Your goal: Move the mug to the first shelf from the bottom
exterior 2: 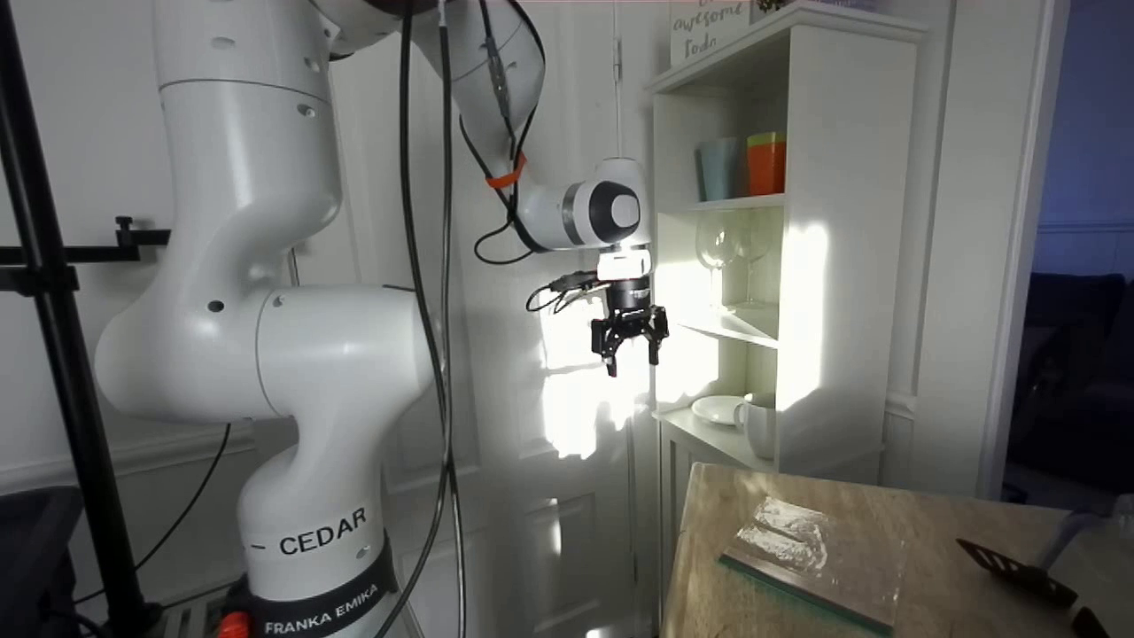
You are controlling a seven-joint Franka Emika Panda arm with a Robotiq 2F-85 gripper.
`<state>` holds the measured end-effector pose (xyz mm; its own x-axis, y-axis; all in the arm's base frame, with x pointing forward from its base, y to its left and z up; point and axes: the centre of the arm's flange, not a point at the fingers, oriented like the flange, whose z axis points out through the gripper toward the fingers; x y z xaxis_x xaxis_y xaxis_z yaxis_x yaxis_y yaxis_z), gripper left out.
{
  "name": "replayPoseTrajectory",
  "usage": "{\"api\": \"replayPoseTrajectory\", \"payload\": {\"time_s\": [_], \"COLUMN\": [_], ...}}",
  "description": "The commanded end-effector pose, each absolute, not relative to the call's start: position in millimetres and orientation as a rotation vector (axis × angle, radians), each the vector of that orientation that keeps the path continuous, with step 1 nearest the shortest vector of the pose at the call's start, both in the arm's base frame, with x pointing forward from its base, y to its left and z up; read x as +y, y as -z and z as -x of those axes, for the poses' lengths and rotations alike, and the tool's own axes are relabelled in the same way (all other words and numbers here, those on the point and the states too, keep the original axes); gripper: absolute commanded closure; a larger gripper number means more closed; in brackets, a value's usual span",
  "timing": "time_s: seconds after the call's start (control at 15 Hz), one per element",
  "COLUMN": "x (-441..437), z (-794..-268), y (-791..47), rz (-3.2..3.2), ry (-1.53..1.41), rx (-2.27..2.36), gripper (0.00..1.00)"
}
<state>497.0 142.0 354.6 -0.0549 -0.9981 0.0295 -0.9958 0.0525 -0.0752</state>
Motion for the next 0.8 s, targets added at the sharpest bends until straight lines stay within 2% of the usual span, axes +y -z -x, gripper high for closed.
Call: {"api": "replayPoseTrajectory", "payload": {"time_s": [0.0, 0.4, 0.47, 0.73], "x": [99, 0, 25, -3], "z": [-456, -410, -455, -425], "y": [-424, -502, -486, -504], "rz": [1.903, 1.441, 1.566, 1.471], "ry": [0.002, 0.035, 0.064, 0.075], "rx": [2.394, 2.516, 2.51, 2.51], "gripper": [0.0, 0.0, 0.0, 0.0]}}
